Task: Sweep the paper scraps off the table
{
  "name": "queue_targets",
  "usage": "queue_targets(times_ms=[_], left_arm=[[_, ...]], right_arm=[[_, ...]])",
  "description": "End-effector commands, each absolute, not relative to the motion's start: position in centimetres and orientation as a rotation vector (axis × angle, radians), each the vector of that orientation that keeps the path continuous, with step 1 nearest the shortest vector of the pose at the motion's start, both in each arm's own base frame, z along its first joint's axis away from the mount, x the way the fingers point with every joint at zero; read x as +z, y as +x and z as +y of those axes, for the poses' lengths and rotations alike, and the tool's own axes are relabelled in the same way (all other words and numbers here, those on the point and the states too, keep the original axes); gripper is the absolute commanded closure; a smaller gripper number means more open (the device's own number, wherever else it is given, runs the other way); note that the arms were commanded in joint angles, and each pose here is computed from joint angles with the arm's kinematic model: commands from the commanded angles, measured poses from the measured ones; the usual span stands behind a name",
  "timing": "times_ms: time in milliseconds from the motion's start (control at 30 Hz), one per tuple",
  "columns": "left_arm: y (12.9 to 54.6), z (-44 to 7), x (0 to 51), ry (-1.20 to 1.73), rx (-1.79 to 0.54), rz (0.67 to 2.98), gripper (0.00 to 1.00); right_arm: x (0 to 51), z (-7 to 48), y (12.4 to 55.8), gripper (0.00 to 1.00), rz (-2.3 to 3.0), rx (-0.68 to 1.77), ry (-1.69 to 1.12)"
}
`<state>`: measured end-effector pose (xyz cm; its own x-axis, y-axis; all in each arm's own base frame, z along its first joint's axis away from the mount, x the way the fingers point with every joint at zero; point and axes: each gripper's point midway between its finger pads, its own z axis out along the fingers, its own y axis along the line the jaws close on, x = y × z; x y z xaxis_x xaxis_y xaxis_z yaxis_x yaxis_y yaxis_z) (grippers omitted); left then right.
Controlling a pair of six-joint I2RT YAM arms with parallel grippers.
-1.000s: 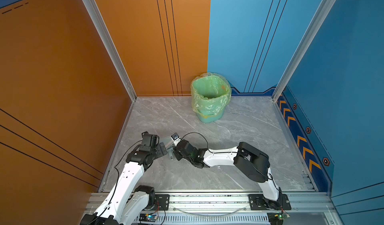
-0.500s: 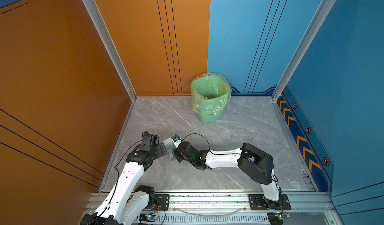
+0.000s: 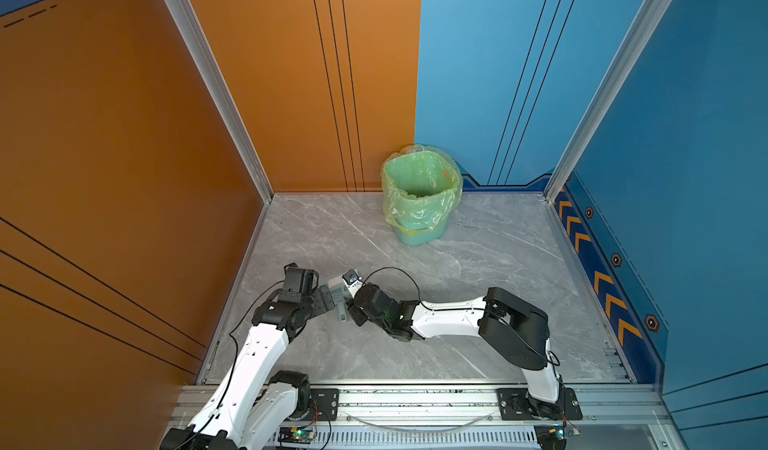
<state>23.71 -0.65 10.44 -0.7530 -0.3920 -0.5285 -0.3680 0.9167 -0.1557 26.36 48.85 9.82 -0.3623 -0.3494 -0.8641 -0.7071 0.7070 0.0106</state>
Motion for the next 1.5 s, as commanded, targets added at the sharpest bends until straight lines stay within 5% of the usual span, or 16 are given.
queue_targets(times_ms=[0,600,1467], left_arm=[[23.5,-1.0,9.8,-0.510,-0.074,2.527,0.02],[24.1,-1.9,11.8,-0.380,-0.061,2.422,0.02],[26.5,-5.6,16.2,-0.031,-0.040,2.124,0.02]], right_arm=[[11.6,47.5,26.4,0.57,1.948,0.418,-0.807],[14.6,38.2,24.8,0.53,1.953,0.255,-0.801],[16.3,11.0,24.3,0.49,2.025,0.132,-0.167]])
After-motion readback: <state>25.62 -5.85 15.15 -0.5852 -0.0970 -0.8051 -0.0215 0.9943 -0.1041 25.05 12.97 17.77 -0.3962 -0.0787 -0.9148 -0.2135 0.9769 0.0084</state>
